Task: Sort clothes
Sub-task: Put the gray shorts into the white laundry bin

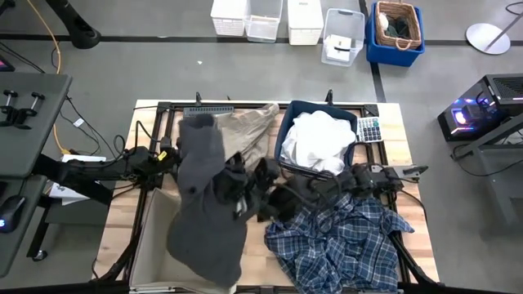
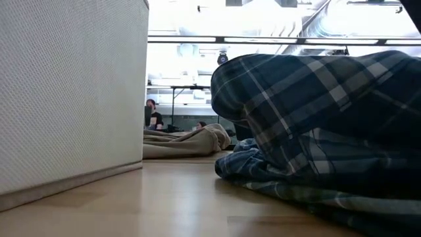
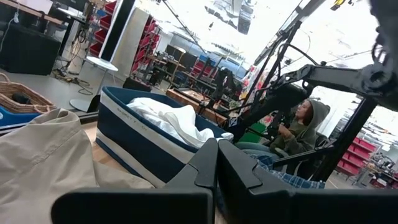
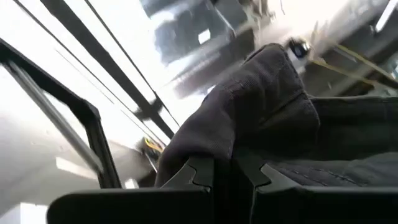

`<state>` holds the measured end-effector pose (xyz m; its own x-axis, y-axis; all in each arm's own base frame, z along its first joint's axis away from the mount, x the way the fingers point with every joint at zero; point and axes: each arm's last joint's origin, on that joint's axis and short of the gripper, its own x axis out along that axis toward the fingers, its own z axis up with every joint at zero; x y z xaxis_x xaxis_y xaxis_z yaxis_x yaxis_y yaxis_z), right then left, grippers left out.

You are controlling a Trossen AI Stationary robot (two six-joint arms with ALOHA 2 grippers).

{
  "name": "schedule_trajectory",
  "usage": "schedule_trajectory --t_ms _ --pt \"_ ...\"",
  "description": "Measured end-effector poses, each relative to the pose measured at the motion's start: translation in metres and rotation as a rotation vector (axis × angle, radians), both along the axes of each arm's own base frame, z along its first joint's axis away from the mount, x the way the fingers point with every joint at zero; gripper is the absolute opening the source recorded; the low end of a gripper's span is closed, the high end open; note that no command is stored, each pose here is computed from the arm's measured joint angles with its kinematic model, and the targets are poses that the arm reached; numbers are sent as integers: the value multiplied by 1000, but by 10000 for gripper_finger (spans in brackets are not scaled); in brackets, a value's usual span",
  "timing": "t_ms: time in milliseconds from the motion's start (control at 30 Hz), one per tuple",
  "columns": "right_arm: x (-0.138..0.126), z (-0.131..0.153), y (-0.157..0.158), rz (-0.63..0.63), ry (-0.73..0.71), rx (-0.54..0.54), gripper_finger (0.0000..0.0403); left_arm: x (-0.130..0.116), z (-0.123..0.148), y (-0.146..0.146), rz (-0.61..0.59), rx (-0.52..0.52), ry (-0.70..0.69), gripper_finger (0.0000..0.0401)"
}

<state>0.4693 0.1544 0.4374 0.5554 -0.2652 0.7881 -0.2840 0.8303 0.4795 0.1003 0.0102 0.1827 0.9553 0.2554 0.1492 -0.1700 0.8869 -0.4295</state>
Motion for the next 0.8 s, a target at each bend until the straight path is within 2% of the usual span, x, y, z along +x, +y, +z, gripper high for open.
schedule_trajectory --t_ms 133,267,400,467,600,667,733,800 --pt "5 2 -22 -7 -50 -66 9 0 0 0 0 0 0 0" --pt "13 3 -38 116 -64 -141 9 0 0 0 0 0 -1 0" --pt "17 -2 -36 226 -75 -222 9 0 0 0 0 0 0 0" --pt "11 -2 -32 286 -154 -261 9 0 0 0 0 0 -1 0" --pt "-14 10 -29 336 -406 -258 9 0 0 0 0 0 -1 0" --pt "-20 13 -29 366 -470 -263 9 0 0 0 0 0 0 0" --pt "-14 13 -26 420 -394 -292 9 0 0 0 0 0 -1 0" --pt "0 7 -22 458 -241 -291 9 0 0 0 0 0 0 0"
